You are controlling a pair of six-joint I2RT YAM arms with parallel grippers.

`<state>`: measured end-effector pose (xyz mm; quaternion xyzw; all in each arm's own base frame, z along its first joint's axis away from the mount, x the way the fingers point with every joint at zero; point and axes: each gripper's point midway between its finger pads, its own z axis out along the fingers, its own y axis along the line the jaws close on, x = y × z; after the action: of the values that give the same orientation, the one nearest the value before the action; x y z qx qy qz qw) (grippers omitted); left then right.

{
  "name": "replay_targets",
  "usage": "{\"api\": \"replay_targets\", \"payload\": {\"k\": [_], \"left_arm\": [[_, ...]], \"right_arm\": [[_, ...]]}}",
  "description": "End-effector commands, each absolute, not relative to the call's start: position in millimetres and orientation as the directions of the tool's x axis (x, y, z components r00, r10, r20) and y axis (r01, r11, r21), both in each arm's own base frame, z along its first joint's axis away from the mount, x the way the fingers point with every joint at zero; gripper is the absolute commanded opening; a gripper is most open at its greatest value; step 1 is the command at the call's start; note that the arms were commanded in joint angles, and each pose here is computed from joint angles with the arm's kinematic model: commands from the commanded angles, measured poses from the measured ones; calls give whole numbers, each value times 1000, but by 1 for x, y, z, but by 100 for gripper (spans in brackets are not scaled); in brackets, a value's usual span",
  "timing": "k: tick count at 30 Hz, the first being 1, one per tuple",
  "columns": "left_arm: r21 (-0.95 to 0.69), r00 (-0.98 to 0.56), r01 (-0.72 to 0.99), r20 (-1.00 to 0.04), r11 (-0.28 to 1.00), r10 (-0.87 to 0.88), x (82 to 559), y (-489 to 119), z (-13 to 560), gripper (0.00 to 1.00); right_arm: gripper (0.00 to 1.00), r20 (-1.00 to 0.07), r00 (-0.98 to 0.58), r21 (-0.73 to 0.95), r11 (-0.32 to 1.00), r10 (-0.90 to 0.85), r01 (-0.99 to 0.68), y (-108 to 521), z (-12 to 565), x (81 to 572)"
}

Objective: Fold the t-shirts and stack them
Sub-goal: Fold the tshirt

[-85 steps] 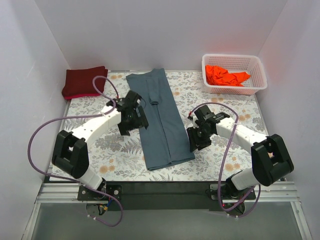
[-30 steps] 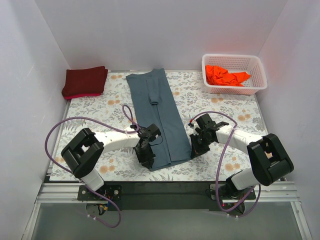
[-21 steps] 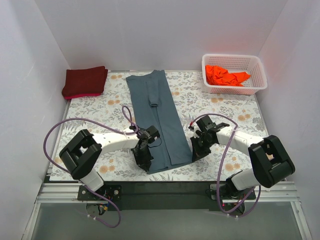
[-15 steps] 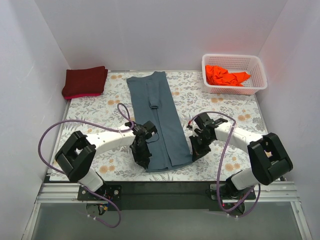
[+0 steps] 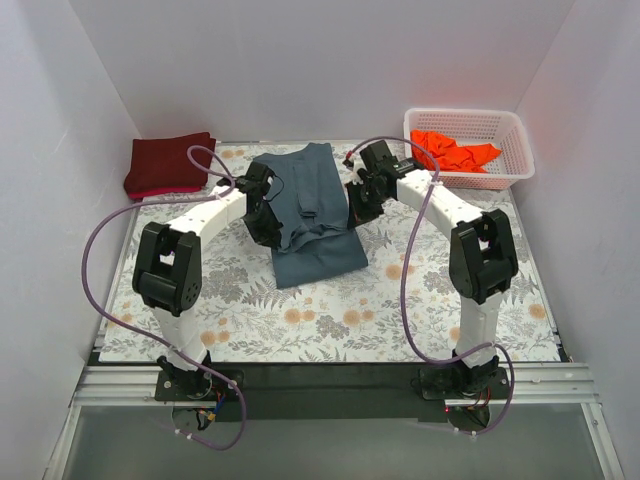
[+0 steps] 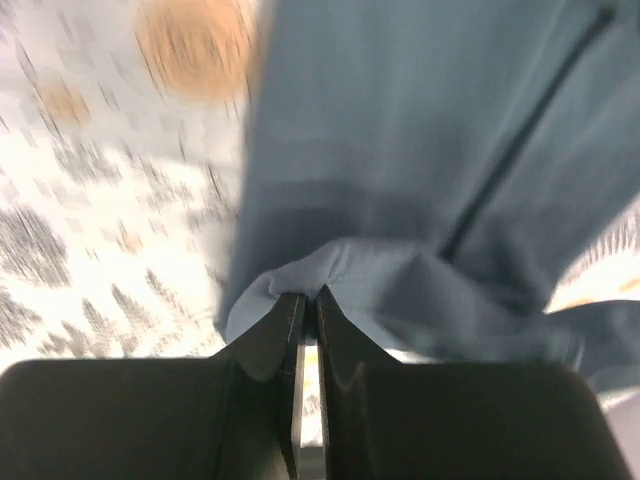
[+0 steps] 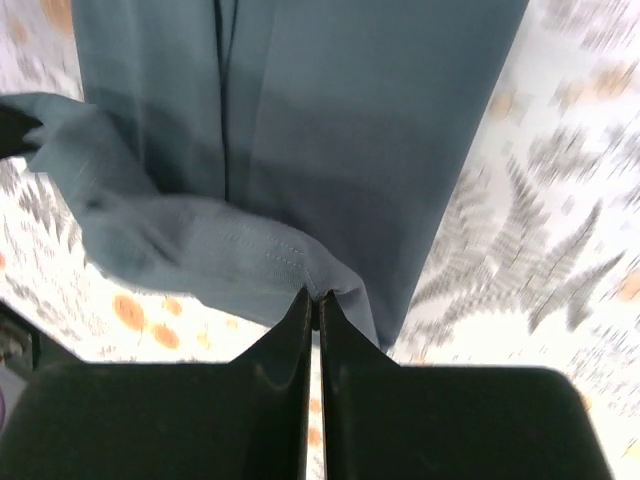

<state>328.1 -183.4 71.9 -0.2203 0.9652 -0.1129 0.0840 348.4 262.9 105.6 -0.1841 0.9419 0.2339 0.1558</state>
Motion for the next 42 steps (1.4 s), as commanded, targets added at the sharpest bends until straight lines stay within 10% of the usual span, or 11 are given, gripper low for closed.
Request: {"api": "replay_targets", "payload": {"k": [1, 16, 34, 42], "left_arm": [[-249, -880, -358, -233, 900, -414, 364, -168, 81, 0], [-324, -783, -276, -470, 905, -408, 450, -153, 89, 0], [-279, -742, -362, -492, 889, -456, 467, -130, 49, 0], [-326, -724, -304, -532, 895, -439, 469, -135, 87, 58]], "right_arm": [[1, -448, -852, 356, 821, -270, -447, 267, 120, 384], [1, -564, -801, 328, 837, -198, -438, 267, 119, 451], [1, -604, -772, 317, 830, -196, -459, 273, 81, 485], [45, -652, -738, 324, 815, -176, -481, 278, 117, 485]]}}
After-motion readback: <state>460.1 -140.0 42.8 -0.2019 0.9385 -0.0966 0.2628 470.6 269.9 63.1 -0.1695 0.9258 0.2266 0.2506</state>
